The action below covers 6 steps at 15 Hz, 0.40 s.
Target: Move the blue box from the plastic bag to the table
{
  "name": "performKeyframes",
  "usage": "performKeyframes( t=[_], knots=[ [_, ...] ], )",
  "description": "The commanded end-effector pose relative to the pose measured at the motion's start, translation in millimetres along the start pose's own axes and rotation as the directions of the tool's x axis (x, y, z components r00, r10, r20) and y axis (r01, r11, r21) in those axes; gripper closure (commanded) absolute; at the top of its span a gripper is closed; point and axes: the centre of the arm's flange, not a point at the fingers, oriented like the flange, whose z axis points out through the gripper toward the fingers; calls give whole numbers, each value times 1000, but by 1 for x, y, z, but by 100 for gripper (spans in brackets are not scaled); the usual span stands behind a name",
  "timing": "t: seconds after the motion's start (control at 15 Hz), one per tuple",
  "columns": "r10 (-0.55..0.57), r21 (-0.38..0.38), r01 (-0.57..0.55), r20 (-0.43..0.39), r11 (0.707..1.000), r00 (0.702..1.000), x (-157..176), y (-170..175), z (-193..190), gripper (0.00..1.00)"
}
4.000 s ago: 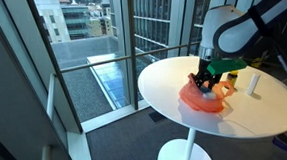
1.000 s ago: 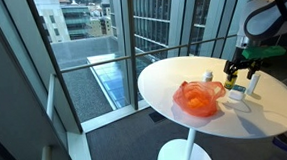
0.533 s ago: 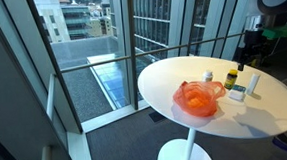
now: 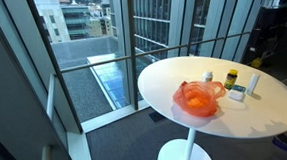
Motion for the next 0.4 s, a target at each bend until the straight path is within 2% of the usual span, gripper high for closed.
performKeyframes(
  t=[0.0,0.13,0.33],
  knots=[
    [-26,1,26,-25,1000,999,-21,5,-21,0],
    [-6,6,6,-26,1000,1000,-10,0,-15,0],
    [-12,8,12,-32,1000,999,-13,2,-18,0]
  ],
)
